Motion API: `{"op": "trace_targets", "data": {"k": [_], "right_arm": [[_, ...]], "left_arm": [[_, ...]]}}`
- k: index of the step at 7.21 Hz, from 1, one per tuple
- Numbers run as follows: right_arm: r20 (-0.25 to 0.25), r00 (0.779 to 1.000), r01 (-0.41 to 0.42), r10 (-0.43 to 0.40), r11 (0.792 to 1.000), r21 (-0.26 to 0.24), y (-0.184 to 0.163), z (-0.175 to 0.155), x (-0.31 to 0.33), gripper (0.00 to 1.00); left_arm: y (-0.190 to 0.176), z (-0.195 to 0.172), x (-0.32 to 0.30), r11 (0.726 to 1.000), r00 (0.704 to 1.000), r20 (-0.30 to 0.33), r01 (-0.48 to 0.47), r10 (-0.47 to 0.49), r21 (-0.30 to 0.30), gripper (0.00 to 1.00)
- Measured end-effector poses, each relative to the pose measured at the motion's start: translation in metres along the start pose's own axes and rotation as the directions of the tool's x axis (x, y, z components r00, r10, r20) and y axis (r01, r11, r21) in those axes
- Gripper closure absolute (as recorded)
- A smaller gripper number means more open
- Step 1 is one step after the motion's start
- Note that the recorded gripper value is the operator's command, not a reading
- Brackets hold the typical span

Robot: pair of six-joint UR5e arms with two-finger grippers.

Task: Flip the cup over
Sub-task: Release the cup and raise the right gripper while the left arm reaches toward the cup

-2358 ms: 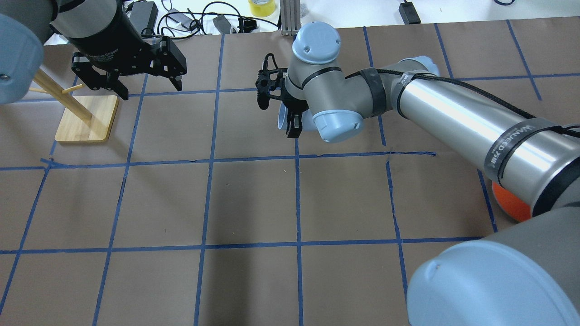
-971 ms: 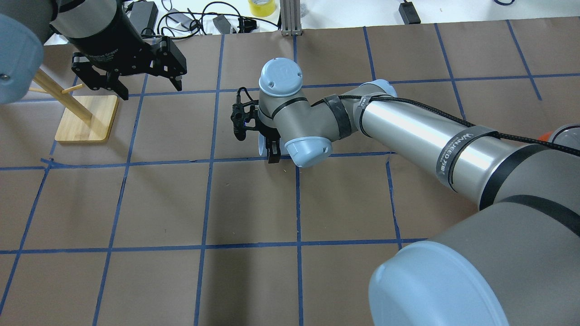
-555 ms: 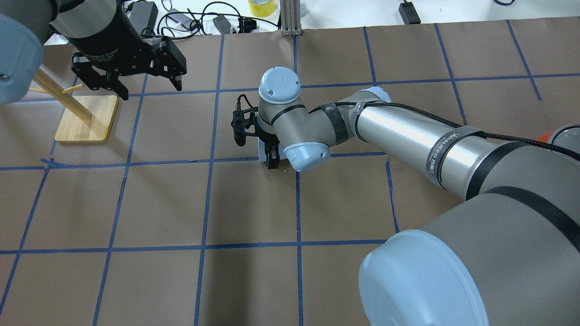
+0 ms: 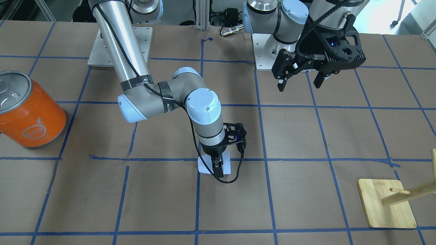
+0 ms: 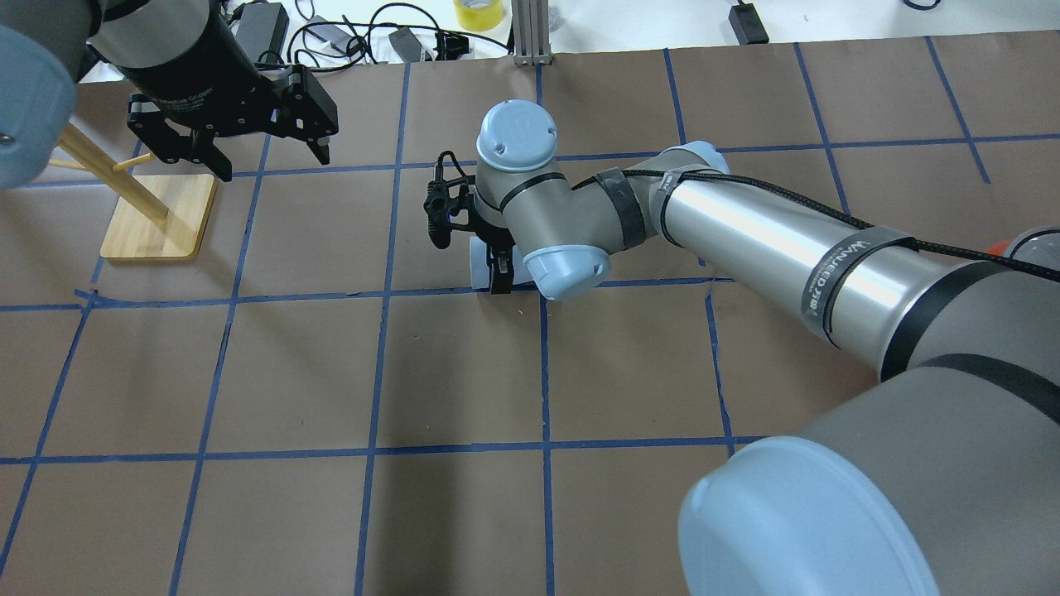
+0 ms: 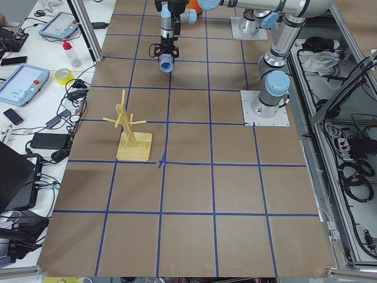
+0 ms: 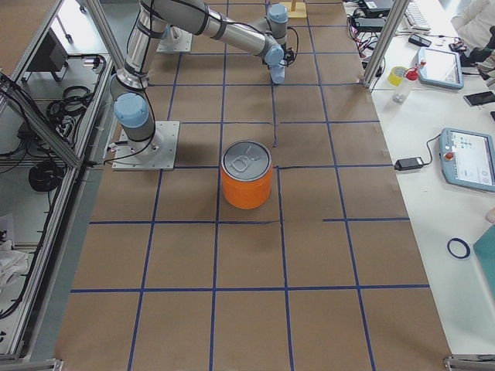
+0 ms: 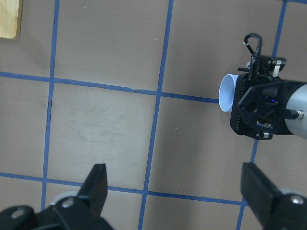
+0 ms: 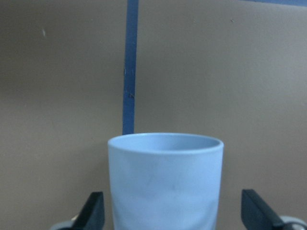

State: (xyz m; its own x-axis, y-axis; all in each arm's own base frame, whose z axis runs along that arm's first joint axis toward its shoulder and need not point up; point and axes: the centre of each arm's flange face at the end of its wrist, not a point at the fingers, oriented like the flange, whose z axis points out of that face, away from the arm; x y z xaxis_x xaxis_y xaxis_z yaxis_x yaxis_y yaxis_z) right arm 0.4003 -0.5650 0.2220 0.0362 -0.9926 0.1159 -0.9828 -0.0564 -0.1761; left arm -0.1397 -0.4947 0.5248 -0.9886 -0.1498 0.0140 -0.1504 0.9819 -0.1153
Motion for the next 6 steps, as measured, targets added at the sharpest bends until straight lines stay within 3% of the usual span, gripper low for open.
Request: {"op": "trace_targets", "data": {"k": [2, 3, 5, 6], "right_arm": [[0.028, 0.991, -0.129, 0.130, 0.991, -0.024, 0.046, -0.059, 0.015, 0.00], [0.031, 0.973, -0.225, 0.227, 0.973, -0.041, 0.085, -0.096, 0.025, 0.00], [-0.021, 0.908, -0.419, 0.419, 0.907, -0.047, 0.176, -0.179, 0.038, 0.00], [-0.042, 0.847, -0.531, 0.529, 0.846, -0.046, 0.221, -0.211, 0.039, 0.00]], "left_arm": [[-0.009, 0.016, 0.001, 1.000, 0.999, -0.044, 0.002, -0.003, -0.020, 0.00], [-0.017, 0.032, 0.002, 0.999, 0.996, -0.089, 0.007, -0.010, -0.039, 0.00], [-0.035, 0.090, 0.002, 0.998, 0.991, -0.134, -0.001, -0.008, -0.069, 0.00], [-0.038, 0.124, 0.003, 0.997, 0.989, -0.149, -0.007, -0.004, -0.075, 0.00]]}}
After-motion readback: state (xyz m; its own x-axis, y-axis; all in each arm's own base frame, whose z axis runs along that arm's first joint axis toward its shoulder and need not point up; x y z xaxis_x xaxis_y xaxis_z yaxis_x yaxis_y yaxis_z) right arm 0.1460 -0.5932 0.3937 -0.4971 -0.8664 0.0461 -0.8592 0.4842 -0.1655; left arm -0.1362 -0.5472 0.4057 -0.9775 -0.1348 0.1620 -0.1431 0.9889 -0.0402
